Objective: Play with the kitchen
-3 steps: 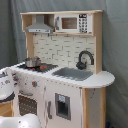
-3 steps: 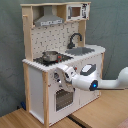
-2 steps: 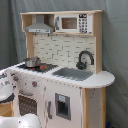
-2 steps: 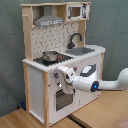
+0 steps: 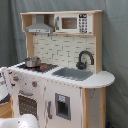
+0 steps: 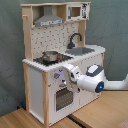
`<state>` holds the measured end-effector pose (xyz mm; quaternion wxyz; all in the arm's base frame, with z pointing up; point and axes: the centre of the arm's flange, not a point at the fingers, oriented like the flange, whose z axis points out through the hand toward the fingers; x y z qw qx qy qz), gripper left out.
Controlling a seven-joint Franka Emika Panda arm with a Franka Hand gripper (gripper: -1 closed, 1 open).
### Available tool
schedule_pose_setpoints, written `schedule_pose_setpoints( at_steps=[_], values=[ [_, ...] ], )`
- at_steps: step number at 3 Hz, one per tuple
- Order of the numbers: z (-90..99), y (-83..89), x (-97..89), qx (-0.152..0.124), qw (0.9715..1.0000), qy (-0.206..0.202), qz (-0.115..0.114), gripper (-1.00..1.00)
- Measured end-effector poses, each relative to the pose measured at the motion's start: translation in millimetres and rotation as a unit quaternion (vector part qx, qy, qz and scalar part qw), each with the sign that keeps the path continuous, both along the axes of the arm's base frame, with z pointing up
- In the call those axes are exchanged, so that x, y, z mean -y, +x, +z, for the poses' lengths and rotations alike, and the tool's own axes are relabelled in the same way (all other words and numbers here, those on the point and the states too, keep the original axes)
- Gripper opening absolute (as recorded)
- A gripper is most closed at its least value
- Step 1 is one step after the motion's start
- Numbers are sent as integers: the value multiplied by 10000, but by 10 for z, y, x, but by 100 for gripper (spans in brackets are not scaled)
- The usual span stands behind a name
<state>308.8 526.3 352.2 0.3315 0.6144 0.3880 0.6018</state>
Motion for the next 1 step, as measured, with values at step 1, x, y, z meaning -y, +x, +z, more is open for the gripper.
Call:
schedule_pose_setpoints(
  at_steps=[1],
  values=[
    [29, -253, 45, 64, 10000, 13, -14, 100]
  ],
)
